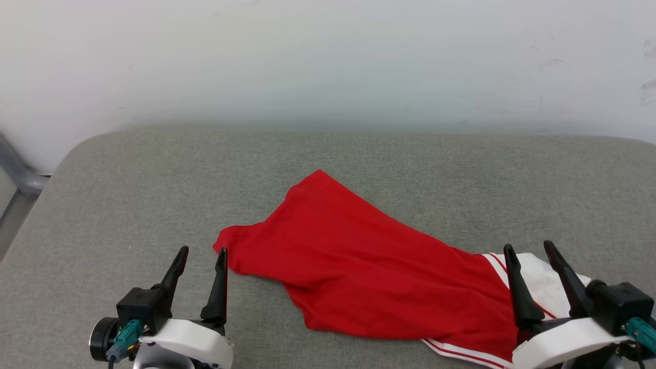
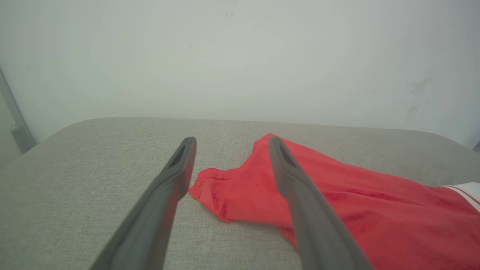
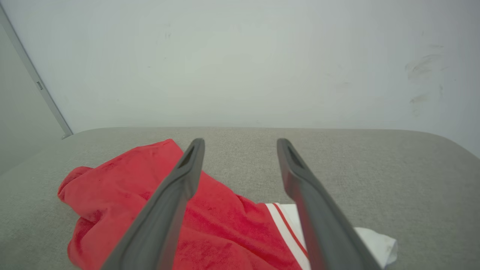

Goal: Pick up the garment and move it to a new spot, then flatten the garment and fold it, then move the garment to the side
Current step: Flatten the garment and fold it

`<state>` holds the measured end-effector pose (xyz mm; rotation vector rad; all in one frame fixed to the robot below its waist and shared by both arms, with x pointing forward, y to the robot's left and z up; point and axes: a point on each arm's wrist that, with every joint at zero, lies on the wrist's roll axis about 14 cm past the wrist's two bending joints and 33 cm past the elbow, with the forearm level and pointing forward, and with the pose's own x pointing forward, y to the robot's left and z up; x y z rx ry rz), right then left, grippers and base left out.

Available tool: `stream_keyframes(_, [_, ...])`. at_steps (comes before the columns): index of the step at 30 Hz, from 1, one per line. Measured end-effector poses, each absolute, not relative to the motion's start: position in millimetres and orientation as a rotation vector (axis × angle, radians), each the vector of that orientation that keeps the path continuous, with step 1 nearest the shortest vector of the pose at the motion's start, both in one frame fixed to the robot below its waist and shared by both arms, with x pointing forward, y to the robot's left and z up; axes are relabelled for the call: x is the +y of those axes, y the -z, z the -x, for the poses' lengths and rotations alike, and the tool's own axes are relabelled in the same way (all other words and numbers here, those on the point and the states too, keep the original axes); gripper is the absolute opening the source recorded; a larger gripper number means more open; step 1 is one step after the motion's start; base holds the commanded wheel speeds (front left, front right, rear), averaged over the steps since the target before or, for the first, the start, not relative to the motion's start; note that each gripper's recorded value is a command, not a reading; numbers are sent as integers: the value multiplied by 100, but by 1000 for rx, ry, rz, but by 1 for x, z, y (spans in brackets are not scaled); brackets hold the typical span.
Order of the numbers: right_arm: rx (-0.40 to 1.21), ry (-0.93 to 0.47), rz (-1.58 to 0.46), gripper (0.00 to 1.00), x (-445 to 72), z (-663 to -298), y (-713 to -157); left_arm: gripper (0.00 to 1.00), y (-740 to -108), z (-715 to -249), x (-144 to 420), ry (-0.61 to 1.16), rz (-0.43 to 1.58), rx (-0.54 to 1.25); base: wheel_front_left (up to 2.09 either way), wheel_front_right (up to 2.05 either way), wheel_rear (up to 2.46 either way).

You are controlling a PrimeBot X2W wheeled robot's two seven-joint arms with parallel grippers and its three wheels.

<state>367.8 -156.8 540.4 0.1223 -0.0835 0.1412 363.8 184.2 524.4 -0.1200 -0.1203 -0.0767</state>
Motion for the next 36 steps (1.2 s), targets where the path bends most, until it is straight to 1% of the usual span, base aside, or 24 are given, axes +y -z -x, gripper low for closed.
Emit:
stream_keyframes(4, [-65, -156, -134, 100, -152, -359, -540, 100, -520, -365, 179, 97, 116, -95, 0, 0, 0])
stream_keyframes(8, [-54, -158, -137, 100, -152, -356, -540, 100, -504, -368, 162, 169, 102, -2, 0, 0, 0])
stream_keyframes(15, [-2, -155, -138, 100, -152, -356, -530, 100, -464, -372, 114, 345, 120, 304, 0, 0, 0])
stream_keyframes(21, [35, -142, -142, 100, -156, -362, -519, 100, -420, -365, 91, 457, 83, 601, 0, 0, 0])
stream_keyframes(27, [67, -117, -147, 100, -163, -369, -508, 100, -395, -362, 77, 540, 37, 762, 0, 0, 0])
stream_keyframes(30, [82, -105, -155, 100, -166, -371, -501, 100, -378, -352, 72, 590, -5, 878, 0, 0, 0])
stream_keyframes(31, [84, -102, -156, 100, -167, -372, -500, 45, -376, -351, 71, 605, -13, 903, 0, 0, 0])
stream_keyframes(32, [85, -99, -157, 100, -168, -373, -499, 18, -373, -350, 70, 618, -30, 926, 0, 0, 0])
stream_keyframes(33, [90, -95, -160, 100, -169, -373, -497, 0, -371, -349, 69, 630, -45, 949, 0, 0, 0])
stream_keyframes(36, [97, -85, -168, 100, -171, -373, -494, 0, -367, -346, 69, 656, -64, 1000, 0, 0, 0])
